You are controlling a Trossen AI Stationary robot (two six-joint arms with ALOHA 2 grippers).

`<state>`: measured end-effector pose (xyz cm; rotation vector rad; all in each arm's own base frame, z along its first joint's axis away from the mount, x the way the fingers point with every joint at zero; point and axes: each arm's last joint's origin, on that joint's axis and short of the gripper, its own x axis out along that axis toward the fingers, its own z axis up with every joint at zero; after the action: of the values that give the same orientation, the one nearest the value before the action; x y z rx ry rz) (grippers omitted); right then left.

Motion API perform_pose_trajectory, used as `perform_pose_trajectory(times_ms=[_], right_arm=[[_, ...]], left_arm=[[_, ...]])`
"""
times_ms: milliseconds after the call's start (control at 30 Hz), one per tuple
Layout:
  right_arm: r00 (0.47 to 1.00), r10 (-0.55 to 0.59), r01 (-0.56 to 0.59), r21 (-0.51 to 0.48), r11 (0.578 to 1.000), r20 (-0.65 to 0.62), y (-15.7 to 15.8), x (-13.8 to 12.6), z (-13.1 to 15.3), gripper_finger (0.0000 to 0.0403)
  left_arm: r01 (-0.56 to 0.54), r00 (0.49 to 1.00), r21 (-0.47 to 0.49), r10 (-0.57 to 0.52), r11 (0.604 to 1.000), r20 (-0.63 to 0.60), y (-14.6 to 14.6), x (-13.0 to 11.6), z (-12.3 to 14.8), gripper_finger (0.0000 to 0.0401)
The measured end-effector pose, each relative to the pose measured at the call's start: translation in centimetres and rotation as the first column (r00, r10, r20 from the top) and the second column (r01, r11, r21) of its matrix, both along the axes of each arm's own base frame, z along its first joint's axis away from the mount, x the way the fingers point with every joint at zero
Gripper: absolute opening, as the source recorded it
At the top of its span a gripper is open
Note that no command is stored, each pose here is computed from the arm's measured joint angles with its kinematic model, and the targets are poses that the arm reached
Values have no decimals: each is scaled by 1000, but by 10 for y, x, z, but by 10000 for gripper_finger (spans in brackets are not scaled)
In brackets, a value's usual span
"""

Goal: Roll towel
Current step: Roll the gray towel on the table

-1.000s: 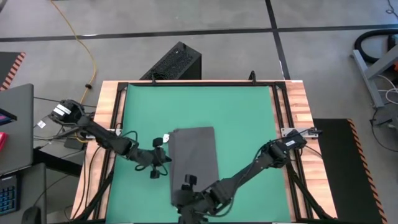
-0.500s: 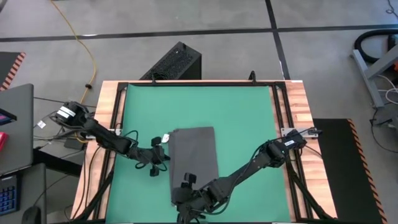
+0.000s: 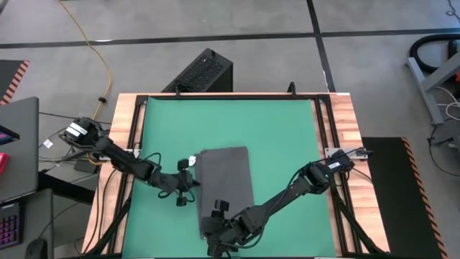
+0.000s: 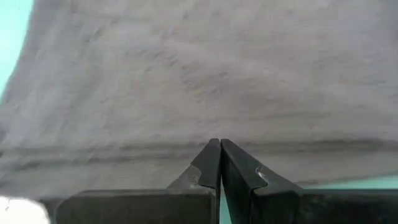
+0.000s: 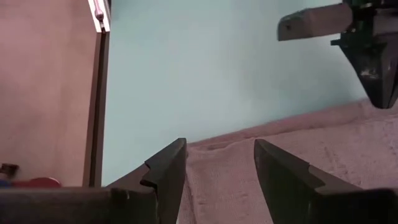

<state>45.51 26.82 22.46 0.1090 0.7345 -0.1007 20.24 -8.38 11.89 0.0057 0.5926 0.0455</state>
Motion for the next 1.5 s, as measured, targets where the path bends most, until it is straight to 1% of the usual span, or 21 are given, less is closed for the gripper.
perform_pose_trajectory(times_ms=[33, 167, 233, 300, 467, 567, 667, 700, 733, 800, 867, 933, 1033, 1167, 1267, 1500], right_arm=[[1000, 0, 0, -2, 1000, -3, 0, 0, 0, 211], [1000, 1, -1, -6, 1000, -5, -1, 0, 0, 211], [1000, 15, -15, -25, 1000, -8, -2, 1, 0, 211], [999, 35, -36, -52, 998, -15, -5, 2, -1, 211], [997, 72, -73, -84, 994, -15, -7, 4, 0, 211], [994, 106, -106, -65, 992, -6, -1, 10, -13, 211], [987, 154, -155, -26, 988, -37, 9, 11, -34, 211], [988, 147, -148, -28, 989, -57, 11, 9, -39, 211], [990, 130, -131, -18, 991, -52, 13, 9, -40, 211], [996, 87, -88, -15, 996, -31, 15, 6, -34, 211], [997, 70, -71, -27, 997, -24, 17, 2, -30, 211], [997, 75, -76, -35, 997, -19, 19, 1, -29, 211], [993, 110, -112, -54, 992, -34, 23, 2, -40, 211], [989, 114, -122, -83, 989, -89, 22, 0, -50, 211], [991, 101, -110, -88, 990, -92, 17, 2, -51, 211], [991, 110, -117, -87, 989, -79, 18, 3, -50, 210]], left_arm=[[-7, 1000, 4, 7, 1000, -5, 2, 0, -3, 0], [1, 1000, -37, -2, 999, -14, 3, -2, -9, 0], [0, 999, -28, -1, 1000, -44, 3, -5, -15, 0], [8, 1000, -35, -9, 999, -24, 1, -1, -17, 0], [6, 999, -48, -8, 999, -33, -2, 4, -27, 0], [-7, 999, -70, 3, 998, -55, -2, 4, -34, 0], [-14, 998, -85, 8, 996, -62, -3, 5, -37, 0], [-12, 998, -89, 7, 996, -63, -3, 5, -37, 0], [-13, 998, -93, 7, 996, -64, -3, 5, -37, 0], [-17, 998, -99, 10, 995, -66, -3, 5, -37, 0], [-20, 998, -104, 13, 994, -68, -3, 4, -37, 0], [-22, 998, -106, 15, 994, -68, -3, 4, -37, 0], [-22, 998, -103, 16, 994, -62, -3, 5, -37, 0], [-27, 998, -106, 21, 994, -60, -3, 5, -37, 0], [-27, 998, -107, 21, 994, -60, -3, 5, -37, 0], [-34, 998, -111, 27, 993, -59, -2, 5, -37, 0]])
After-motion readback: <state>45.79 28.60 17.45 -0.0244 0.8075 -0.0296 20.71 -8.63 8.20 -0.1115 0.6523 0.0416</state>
